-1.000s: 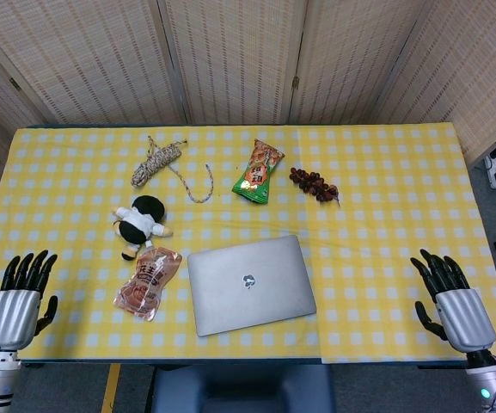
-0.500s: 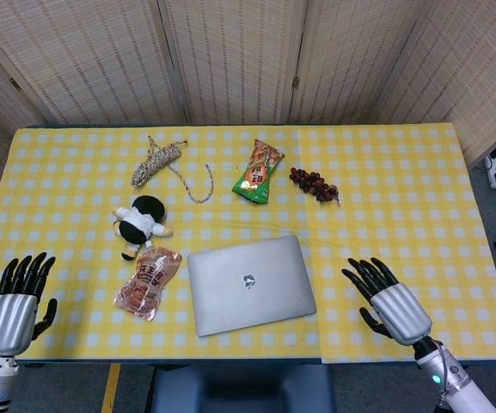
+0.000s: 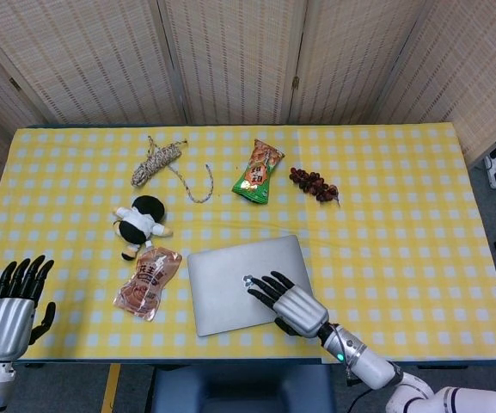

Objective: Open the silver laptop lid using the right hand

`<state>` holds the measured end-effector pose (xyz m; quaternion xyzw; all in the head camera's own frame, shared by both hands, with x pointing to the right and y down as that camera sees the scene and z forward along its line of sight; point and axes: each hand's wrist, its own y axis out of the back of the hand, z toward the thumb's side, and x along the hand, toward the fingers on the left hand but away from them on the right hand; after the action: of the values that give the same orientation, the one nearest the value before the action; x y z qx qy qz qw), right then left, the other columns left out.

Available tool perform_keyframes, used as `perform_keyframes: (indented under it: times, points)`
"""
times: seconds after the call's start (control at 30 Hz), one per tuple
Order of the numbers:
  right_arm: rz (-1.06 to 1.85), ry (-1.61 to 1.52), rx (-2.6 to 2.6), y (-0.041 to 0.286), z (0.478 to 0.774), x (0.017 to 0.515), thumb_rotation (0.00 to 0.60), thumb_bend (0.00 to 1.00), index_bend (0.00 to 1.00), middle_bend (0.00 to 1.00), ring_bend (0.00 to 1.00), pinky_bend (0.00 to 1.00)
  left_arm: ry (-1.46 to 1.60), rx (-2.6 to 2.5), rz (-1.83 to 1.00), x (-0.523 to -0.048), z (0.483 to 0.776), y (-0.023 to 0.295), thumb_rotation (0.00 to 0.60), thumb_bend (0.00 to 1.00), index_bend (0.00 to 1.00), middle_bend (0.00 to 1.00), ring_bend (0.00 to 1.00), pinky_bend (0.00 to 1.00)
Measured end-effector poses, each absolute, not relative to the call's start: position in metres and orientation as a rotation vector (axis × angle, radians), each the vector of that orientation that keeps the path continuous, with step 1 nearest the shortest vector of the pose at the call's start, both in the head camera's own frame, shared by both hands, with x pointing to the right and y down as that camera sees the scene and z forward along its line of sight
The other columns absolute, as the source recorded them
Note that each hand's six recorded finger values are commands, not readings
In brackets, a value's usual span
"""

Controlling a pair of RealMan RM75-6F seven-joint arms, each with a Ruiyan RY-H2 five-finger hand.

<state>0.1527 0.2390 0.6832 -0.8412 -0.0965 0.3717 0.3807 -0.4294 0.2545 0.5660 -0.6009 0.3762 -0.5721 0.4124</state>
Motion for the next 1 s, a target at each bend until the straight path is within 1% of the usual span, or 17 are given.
perform_keyframes:
  times: [0.2, 0.3, 0.37, 0.43, 0.5, 1.0]
  points:
    - [0.938, -0.181, -2.142, 0.248, 0.702, 0.123, 0.6, 0.51, 0.0, 0.0, 0.0, 0.0, 0.94, -1.516, -1.451, -0.43, 0.569, 0.256, 0.6, 0.55, 0.05, 0.08, 0.02, 0.0]
    - [0.938, -0.162, -2.129, 0.251, 0.708, 0.117, 0.6, 0.51, 0.0, 0.0, 0.0, 0.0, 0.942, -1.519, -1.451, -0.431, 0.569, 0.256, 0.6, 0.55, 0.05, 0.08, 0.02, 0.0]
    - [0.933, -0.16, -2.119, 0.252, 0.71, 0.115, 0.6, 0.48, 0.0, 0.0, 0.0, 0.0, 0.942, -1.521, -1.453, -0.431, 0.57, 0.256, 0.6, 0.55, 0.05, 0.08, 0.02, 0.0]
    - [0.929, -0.162, -2.11, 0.253, 0.71, 0.114, 0.6, 0.43, 0.0, 0.0, 0.0, 0.0, 0.942, -1.524, -1.454, -0.432, 0.57, 0.256, 0.6, 0.55, 0.05, 0.08, 0.02, 0.0]
    - [0.926, -0.165, -2.102, 0.254, 0.71, 0.114, 0.6, 0.42, 0.0, 0.0, 0.0, 0.0, 0.943, -1.525, -1.454, -0.432, 0.57, 0.256, 0.6, 0.55, 0.04, 0.08, 0.02, 0.0]
    - [0.927, -0.161, -2.085, 0.256, 0.717, 0.112, 0.6, 0.41, 0.0, 0.0, 0.0, 0.0, 0.942, -1.53, -1.464, -0.434, 0.573, 0.258, 0.6, 0.55, 0.04, 0.08, 0.02, 0.0]
